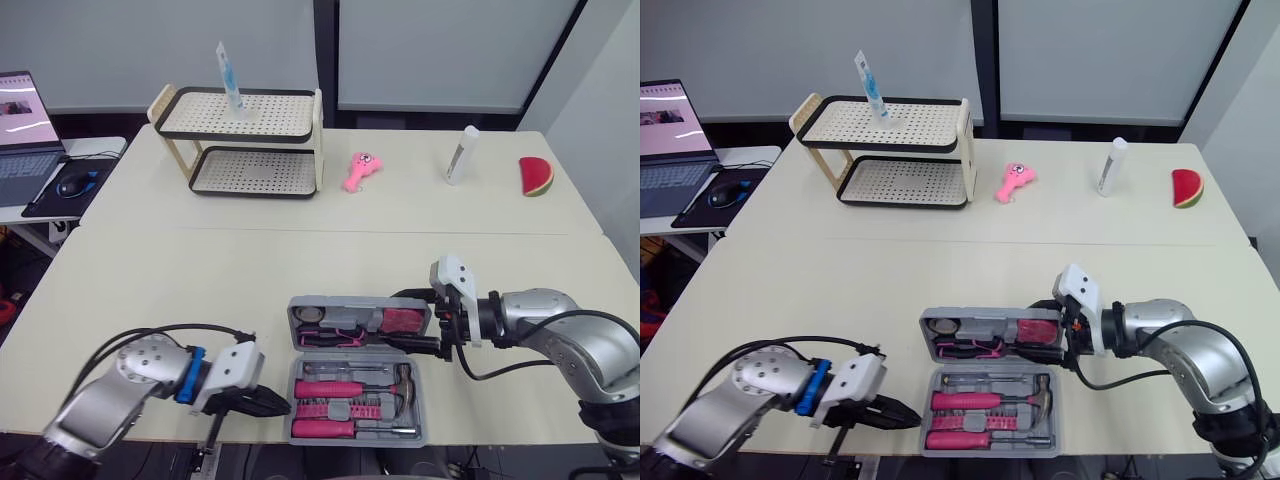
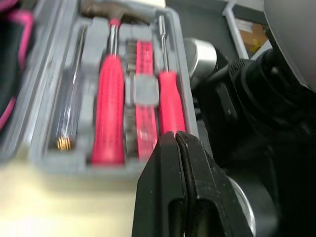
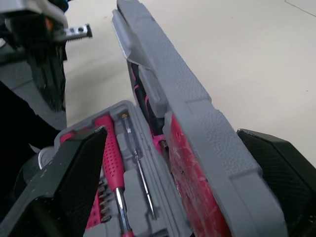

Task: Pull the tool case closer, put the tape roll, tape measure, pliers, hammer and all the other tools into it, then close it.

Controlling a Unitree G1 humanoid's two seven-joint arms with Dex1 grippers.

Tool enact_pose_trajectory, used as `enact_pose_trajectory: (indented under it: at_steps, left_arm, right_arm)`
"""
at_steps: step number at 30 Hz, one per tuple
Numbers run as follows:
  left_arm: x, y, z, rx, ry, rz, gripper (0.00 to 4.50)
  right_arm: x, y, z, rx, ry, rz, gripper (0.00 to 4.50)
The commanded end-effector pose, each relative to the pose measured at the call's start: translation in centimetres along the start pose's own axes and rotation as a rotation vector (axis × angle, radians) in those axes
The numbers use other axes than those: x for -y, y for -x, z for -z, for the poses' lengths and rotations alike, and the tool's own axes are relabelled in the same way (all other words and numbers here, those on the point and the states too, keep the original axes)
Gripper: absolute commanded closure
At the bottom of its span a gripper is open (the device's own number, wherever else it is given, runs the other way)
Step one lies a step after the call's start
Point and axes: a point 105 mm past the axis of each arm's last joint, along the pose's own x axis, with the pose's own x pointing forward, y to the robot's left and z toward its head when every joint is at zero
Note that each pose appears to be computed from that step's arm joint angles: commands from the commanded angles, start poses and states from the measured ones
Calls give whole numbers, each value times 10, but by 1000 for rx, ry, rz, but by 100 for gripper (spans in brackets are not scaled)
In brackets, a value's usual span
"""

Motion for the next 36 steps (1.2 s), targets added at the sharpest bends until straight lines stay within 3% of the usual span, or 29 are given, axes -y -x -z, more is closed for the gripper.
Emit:
enact_pose_trajectory:
  at_steps: [1, 4, 12, 20, 26, 36]
  left_arm:
    - [2, 15, 9, -28, 31, -31, 450]
    - [-1, 29, 30, -85, 66, -101, 450]
    - [-5, 40, 55, -126, 97, -186, 450]
    - [-17, 26, 53, -103, 34, -232, 450]
    - [-27, 3, 47, -93, -17, -258, 450]
    - [-31, -32, 31, -61, -57, -232, 450]
  right_arm:
    - [-23, 6, -5, -22, 102, -53, 6]
    - [-41, 16, 3, -101, 168, -77, 6]
    - [-67, 56, 34, -366, 217, -115, 6]
    - [-36, 67, 56, -440, 272, 41, 6]
    - [-16, 51, 79, -498, 380, 77, 195]
    - [-12, 20, 95, -490, 413, 47, 380]
